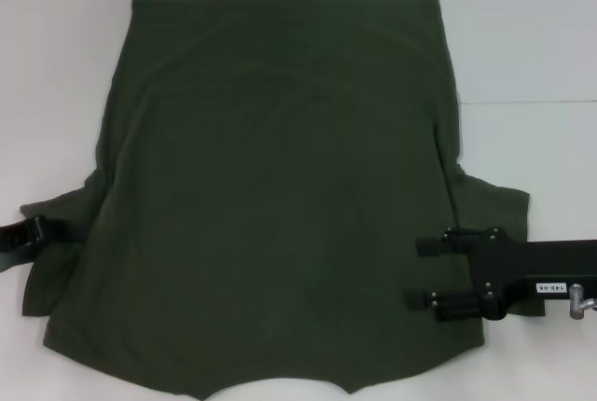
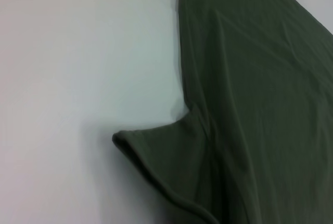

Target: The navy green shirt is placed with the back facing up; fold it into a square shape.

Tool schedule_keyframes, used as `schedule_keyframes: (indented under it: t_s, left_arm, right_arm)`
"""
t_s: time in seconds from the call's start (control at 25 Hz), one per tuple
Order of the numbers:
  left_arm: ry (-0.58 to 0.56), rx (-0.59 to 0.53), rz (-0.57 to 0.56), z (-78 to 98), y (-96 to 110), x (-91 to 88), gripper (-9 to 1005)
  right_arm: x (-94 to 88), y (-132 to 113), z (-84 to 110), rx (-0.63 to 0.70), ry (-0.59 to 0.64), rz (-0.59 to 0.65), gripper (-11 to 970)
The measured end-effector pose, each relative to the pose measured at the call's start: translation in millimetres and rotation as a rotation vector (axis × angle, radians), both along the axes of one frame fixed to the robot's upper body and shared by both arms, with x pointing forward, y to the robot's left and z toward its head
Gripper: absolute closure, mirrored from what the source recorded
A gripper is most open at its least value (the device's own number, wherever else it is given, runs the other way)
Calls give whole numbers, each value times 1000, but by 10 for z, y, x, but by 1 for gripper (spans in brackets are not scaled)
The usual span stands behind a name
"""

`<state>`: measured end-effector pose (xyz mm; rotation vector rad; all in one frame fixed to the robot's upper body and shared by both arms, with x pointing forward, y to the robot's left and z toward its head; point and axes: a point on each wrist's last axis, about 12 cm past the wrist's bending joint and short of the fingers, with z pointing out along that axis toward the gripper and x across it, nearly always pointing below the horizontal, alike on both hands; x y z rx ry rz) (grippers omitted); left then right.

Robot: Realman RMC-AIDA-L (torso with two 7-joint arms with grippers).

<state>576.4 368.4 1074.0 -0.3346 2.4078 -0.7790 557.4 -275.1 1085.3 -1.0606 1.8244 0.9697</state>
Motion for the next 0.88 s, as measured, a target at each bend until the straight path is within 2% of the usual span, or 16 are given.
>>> schedule_keyframes:
  t_s: [0.4, 0.6, 0.88]
  left_arm:
    - [36, 0, 46, -4, 27, 21, 665]
    - [35, 3, 46, 3, 27, 30, 866]
    - [33, 6, 43, 13, 28, 40, 991]
  right_arm:
    - [17, 3, 3, -5, -4, -5, 59]
    - [18, 14, 1, -4, -3, -3, 59]
    - [21, 22, 1, -7, -2, 0, 59]
